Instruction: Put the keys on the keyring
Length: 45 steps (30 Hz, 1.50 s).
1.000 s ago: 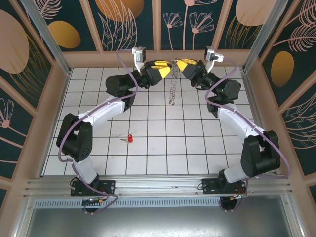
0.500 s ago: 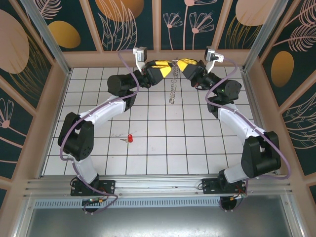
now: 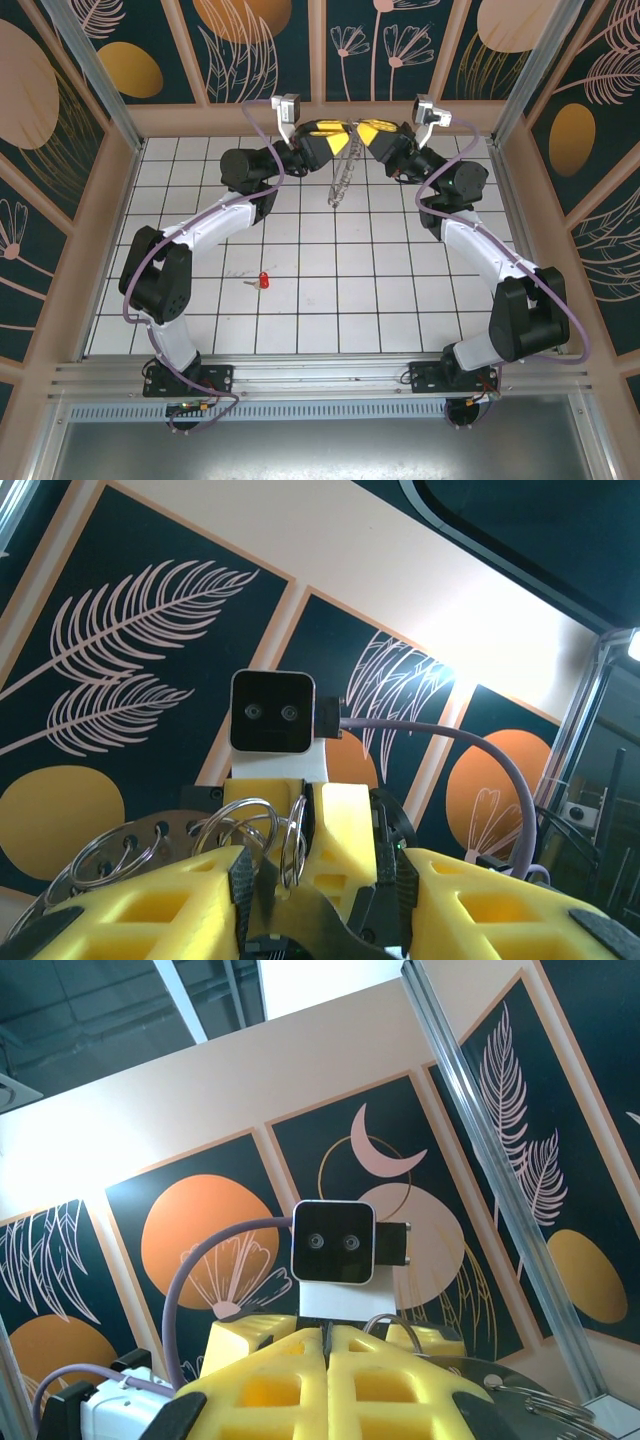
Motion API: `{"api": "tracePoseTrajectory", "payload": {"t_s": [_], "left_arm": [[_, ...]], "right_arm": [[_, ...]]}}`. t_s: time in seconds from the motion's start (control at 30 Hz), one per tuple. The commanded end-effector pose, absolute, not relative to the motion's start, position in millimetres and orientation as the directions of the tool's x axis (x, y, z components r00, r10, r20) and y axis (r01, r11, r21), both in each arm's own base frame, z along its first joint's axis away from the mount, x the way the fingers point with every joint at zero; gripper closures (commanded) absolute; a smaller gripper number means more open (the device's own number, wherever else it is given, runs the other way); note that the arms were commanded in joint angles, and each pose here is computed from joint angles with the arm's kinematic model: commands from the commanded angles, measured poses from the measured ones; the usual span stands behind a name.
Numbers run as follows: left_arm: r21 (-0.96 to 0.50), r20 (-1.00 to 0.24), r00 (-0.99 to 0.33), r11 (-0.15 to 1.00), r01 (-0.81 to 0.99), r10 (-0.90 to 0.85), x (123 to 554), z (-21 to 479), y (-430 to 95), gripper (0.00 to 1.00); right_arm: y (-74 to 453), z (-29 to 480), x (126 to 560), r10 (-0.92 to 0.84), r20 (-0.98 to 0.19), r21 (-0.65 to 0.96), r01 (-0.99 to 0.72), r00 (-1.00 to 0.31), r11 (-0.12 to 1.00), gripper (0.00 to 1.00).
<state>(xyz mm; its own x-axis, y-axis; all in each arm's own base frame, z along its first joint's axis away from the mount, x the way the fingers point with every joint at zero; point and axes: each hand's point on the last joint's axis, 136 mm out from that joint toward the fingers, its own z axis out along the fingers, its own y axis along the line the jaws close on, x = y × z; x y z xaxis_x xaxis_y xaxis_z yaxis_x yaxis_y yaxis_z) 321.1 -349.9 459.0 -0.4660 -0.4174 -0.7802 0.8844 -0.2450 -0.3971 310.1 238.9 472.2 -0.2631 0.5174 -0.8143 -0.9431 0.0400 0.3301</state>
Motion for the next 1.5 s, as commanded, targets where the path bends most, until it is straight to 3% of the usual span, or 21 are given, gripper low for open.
{"api": "tracePoseTrajectory", "payload": {"t_s": [0.0, 0.5, 0.8, 0.93, 1.13, 1.27, 1.33, 1.47], "left_arm": [[-0.350, -0.790, -0.425, -0.244, 0.904, -0.442, 320.2, 469.9, -350.4, 0.57], [-0.354, -0.782, -0.432, -0.250, 0.901, -0.449, 324.2, 470.7, -352.5, 0.70], [-0.347, -0.780, -0.424, -0.245, 0.905, -0.460, 324.6, 471.7, -351.5, 0.86], [-0.348, -0.781, -0.424, -0.244, 0.905, -0.458, 324.6, 470.8, -351.2, 1.00], [-0.360, -0.784, -0.427, -0.230, 0.904, -0.452, 327.2, 468.9, -352.3, 1.00], [-0.386, -0.816, -0.414, -0.154, 0.910, -0.404, 336.1, 460.3, -359.7, 1.00], [-0.380, -0.849, -0.383, -0.083, 0.921, -0.364, 342.1, 453.8, -363.9, 1.00], [-0.308, -0.925, -0.282, 0.067, 0.949, -0.256, 351.4, 441.1, -368.0, 1.00]], "right_arm": [[240.3, 485.3, 289.3, 0.513, -0.834, 0.246, -0.969, -0.201, 0.021, 1.00], [249.0, 477.6, 290.8, 0.479, -0.849, 0.262, -0.965, -0.223, 0.014, 1.00], [252.4, 470.0, 291.8, 0.446, -0.867, 0.269, -0.962, -0.223, 0.041, 1.00], [252.3, 468.0, 292.9, 0.439, -0.871, 0.272, -0.961, -0.220, 0.059, 1.00], [251.7, 467.1, 304.0, 0.430, -0.873, 0.297, -0.950, -0.229, 0.096, 1.00], [237.6, 468.2, 320.1, 0.437, -0.866, 0.342, -0.925, -0.242, 0.166, 0.56], [227.1, 468.4, 324.8, 0.444, -0.863, 0.361, -0.910, -0.243, 0.203, 0.46], [212.4, 462.4, 333.5, 0.441, -0.858, 0.409, -0.868, -0.262, 0.281, 0.42]]}}
